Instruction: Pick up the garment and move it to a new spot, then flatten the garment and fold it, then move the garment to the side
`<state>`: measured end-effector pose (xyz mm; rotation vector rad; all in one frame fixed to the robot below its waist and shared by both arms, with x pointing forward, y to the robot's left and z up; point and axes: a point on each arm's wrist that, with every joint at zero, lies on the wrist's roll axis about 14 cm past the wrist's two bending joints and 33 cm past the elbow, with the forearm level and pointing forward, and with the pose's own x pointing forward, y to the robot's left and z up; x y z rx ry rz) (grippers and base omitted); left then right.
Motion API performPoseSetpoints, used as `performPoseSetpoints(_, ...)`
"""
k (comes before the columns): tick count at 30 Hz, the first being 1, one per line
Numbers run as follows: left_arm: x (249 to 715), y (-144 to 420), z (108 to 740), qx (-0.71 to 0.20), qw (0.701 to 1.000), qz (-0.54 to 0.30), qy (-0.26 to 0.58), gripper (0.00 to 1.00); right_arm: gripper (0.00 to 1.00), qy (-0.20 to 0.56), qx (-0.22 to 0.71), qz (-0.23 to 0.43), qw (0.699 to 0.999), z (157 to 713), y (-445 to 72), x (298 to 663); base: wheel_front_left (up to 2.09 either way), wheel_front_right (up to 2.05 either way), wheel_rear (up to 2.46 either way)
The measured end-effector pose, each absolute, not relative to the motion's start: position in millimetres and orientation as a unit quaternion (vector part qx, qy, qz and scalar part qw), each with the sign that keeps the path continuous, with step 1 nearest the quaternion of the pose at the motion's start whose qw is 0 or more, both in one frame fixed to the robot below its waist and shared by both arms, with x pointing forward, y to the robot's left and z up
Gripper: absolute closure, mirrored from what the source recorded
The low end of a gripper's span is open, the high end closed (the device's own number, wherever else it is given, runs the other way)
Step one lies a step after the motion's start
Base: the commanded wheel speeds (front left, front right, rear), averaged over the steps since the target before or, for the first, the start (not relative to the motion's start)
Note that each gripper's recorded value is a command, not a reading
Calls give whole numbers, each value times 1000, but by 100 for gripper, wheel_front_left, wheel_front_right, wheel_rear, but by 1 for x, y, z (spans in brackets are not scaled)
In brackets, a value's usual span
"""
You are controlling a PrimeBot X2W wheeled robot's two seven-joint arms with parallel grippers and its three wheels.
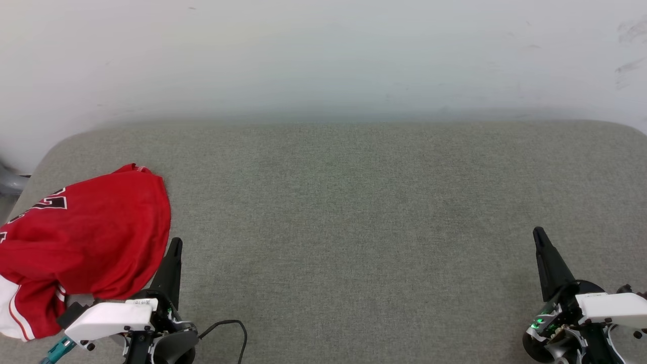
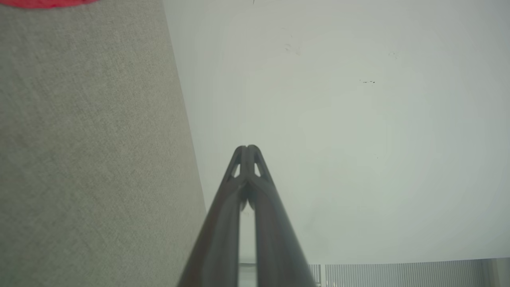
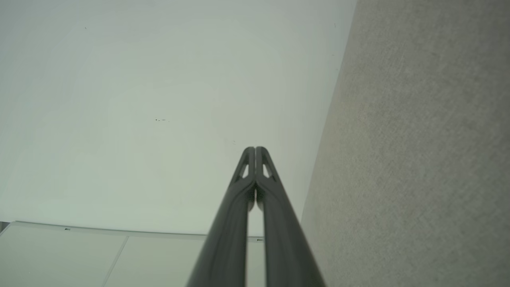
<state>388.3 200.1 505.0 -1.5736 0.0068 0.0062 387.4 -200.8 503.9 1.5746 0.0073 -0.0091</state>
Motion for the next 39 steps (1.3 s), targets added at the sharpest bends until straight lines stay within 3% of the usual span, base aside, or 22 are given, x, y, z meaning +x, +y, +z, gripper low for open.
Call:
performPoseSetpoints(26,388,200,505,-708,706,3,3,100,100,3,708,-4,706,504,-201,387,0,0,0)
performPoseSetpoints(27,388,200,505,-708,706,3,3,0,0,3,708,-4,706,504,-201,387,0,0,0)
performPoseSetpoints(39,379,191,487,-705,708,19,24,0,0,17,705,-25,709,487,-199,377,0,0,0)
